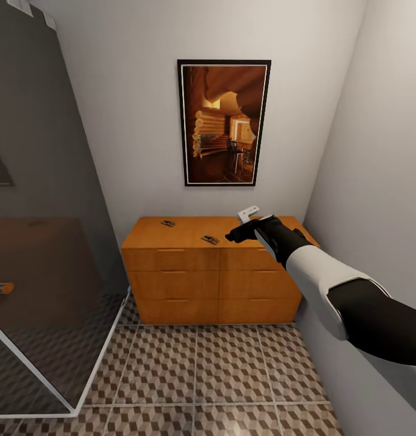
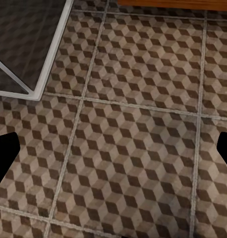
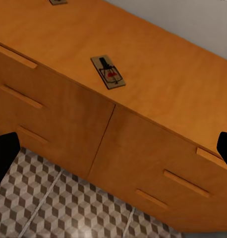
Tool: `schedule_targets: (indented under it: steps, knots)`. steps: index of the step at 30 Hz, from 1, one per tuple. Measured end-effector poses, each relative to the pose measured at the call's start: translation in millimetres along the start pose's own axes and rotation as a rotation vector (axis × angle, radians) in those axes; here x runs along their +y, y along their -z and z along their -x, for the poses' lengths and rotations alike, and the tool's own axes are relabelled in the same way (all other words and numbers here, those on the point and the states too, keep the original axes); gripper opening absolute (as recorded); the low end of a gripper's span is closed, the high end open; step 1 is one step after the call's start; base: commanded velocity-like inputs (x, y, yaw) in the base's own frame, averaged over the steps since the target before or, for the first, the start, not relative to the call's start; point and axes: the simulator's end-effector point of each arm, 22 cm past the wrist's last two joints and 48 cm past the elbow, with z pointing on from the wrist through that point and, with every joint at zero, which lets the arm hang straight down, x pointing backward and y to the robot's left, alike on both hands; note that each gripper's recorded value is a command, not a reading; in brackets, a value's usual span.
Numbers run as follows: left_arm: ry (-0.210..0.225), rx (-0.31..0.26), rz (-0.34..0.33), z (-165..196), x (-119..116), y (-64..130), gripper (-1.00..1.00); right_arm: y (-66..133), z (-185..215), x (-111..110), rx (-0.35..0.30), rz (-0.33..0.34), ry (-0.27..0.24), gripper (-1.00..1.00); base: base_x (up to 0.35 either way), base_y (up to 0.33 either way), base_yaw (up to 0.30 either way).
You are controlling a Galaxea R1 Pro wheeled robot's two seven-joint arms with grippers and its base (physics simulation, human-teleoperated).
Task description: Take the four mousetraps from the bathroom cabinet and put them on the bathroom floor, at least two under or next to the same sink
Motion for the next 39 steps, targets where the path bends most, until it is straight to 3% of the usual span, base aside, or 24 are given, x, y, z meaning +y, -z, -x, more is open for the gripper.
schedule_targets:
  steps: [23,39]
  knots:
    - [0.0,0.0,0.0,0.0,0.0,0.0,1.0,0.2,10.4,0.8,-0.049,0.005,0.013,1.0,0.0,0.0,0.005]
    - [-0.001,0.008,0.0,-3.6,-0.4,0.1,1.0,-4.3,5.7,1.1,-0.041,0.004,0.012,1.0,0.0,0.0,0.226]
